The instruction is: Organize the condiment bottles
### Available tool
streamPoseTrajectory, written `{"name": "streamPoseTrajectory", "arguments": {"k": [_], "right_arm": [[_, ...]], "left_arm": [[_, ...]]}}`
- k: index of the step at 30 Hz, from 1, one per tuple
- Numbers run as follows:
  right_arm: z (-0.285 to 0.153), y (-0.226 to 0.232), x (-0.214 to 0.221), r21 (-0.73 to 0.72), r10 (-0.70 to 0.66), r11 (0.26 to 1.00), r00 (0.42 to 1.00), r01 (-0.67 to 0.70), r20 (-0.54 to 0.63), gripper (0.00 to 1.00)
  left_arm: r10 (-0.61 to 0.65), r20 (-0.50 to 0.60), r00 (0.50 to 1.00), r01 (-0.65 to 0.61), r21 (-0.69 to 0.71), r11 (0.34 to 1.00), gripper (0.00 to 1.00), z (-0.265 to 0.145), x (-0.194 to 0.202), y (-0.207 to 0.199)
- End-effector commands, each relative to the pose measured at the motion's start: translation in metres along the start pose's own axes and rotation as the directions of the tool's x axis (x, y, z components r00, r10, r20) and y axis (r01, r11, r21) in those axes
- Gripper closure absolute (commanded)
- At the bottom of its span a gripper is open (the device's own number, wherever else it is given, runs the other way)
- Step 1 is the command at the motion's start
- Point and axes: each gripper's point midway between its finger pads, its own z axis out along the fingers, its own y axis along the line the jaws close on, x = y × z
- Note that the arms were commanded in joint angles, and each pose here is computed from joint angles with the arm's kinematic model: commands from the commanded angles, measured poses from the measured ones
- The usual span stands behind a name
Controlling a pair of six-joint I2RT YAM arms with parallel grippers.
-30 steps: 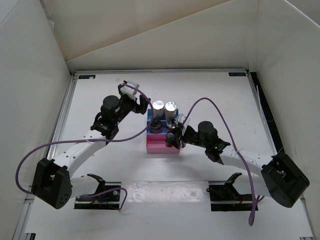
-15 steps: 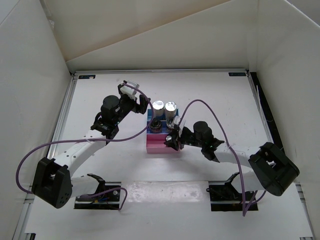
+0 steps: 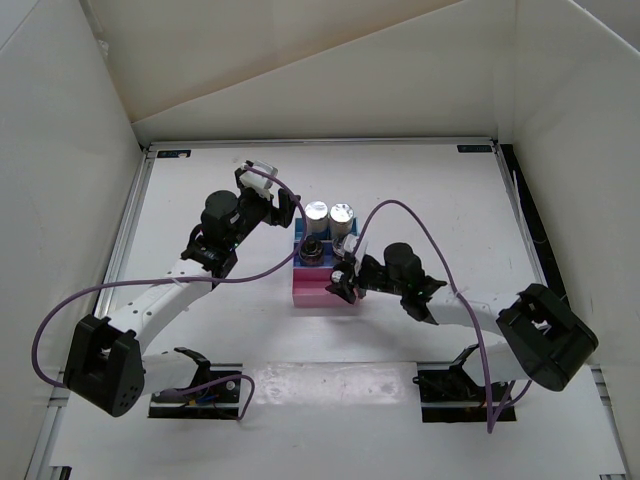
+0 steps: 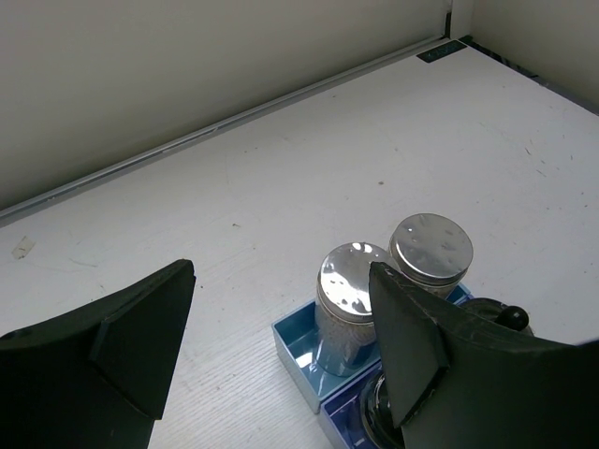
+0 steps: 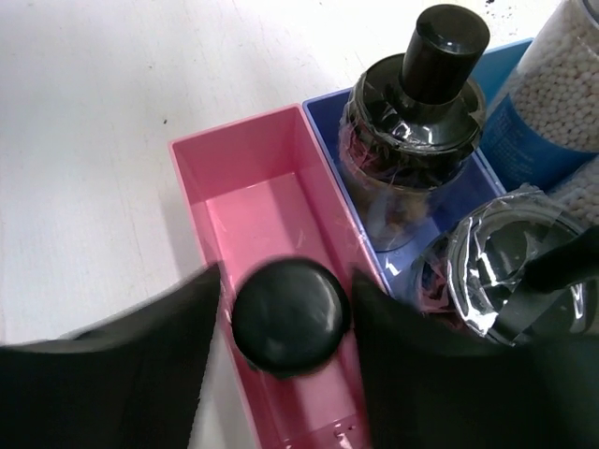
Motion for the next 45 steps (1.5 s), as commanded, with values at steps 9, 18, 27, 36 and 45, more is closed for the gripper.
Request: {"name": "streamPoseTrajectory", "arguments": {"k": [9, 18, 27, 36, 45], "right_arm": [[0.004, -0.011, -0.023, 0.035, -0.079, 0.996, 0.996, 0.078, 0.041, 0.22], [0.001, -0.004, -0.044, 0.048, -0.087, 0.995, 0.992, 0.083, 0.091, 0.20], [-0.019, -0.001, -0.093, 0.096, -0.165, 0.984, 0.975, 0.151, 0.151, 0.20], [-0.085, -0.043, -0.132, 0.357, -0.263, 0.907, 0.963, 0.224, 0.062, 0.19], [-0.157, -0.110, -0.083, 0.698, -0.123, 0.701, 0.989, 0.143, -0.079, 0.18]], "left_arm": [[0.001, 0.024, 1.000, -0.001, 0.000, 1.000, 0.15, -0.003, -0.009, 0.001], [-0.007, 0.032, 0.999, 0.007, 0.005, 1.000, 0.15, -0.005, -0.013, -0.001], [0.000, 0.030, 1.000, 0.000, -0.001, 1.000, 0.15, -0.010, -0.016, 0.000], [0.021, -0.038, 0.999, -0.026, -0.114, 0.993, 0.15, -0.031, -0.005, 0.019], [0.000, -0.152, 0.988, -0.036, -0.233, 0.972, 0.13, -0.072, 0.002, 0.036]]}}
